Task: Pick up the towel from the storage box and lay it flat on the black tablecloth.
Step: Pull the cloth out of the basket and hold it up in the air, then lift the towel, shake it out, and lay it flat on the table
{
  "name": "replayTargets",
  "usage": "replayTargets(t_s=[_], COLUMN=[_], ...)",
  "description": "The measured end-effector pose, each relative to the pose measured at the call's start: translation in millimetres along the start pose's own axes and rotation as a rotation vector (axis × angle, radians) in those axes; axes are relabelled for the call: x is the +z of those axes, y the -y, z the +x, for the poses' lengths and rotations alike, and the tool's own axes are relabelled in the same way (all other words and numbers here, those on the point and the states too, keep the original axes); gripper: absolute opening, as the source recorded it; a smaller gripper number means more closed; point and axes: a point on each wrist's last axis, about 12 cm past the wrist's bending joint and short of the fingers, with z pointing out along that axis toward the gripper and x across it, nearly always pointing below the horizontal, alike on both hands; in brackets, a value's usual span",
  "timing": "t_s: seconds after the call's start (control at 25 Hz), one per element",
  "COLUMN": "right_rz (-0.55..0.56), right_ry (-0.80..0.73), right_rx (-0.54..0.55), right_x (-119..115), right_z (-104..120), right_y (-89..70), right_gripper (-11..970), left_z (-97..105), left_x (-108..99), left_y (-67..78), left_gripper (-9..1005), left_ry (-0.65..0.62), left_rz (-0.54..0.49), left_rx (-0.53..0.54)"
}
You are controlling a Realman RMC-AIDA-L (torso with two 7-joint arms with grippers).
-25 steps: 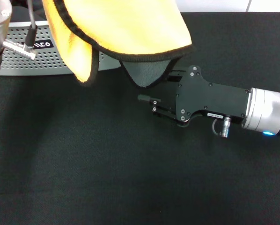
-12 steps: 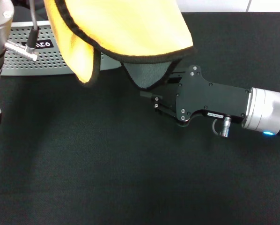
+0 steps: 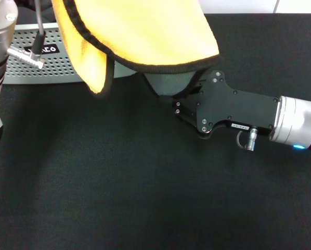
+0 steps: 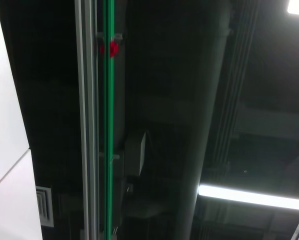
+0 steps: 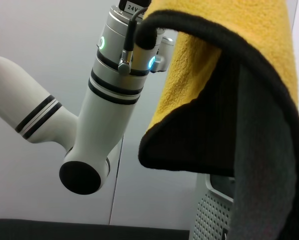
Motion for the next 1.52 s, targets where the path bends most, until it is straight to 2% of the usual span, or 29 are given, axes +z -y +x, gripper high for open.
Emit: replayTargets(t_s=[0.12, 0.32, 0.48, 0.72, 0.96, 1.0, 1.16, 1.52], right_rz=[0.007, 0.022, 0.044, 0.061, 0.096, 0.100, 0.118, 0.139], right_ry=[0.005, 0.008, -0.011, -0.016, -0.056, -0.069, -0.087, -0.129], right_rx=[0.005, 0.015, 0.017, 0.000, -0.101, -0.118, -0.182, -0.270], right_x=[0, -1, 0, -4, -15, -16, -16, -24], right_z=[0, 0, 0, -12, -37, -42, -70, -116], right_y=[0.7, 1.7, 5.2, 14.7, 20.7, 21.1, 26.4, 36.5], right_gripper=[232, 76, 31, 10, 10, 11, 11, 12], left_z=[0, -1, -3, -16, -13, -12, -9, -15], left_x=[0, -3, -14, -73, -117, -124, -145, -173], left_y=[0.1, 1.5, 4.7, 24.5, 49.4, 53.8, 65.8, 79.5], left_gripper=[44, 45, 46, 46, 47, 84, 233, 277], left_ry=[0.000, 0.002, 0.018, 0.116, 0.093, 0.087, 0.036, 0.010], left_rz=[-0.001, -0.011, -0.052, -0.320, -0.536, -0.571, -0.700, -0.887], left_rx=[0.000, 0.003, 0.013, 0.112, 0.229, 0.245, 0.311, 0.368])
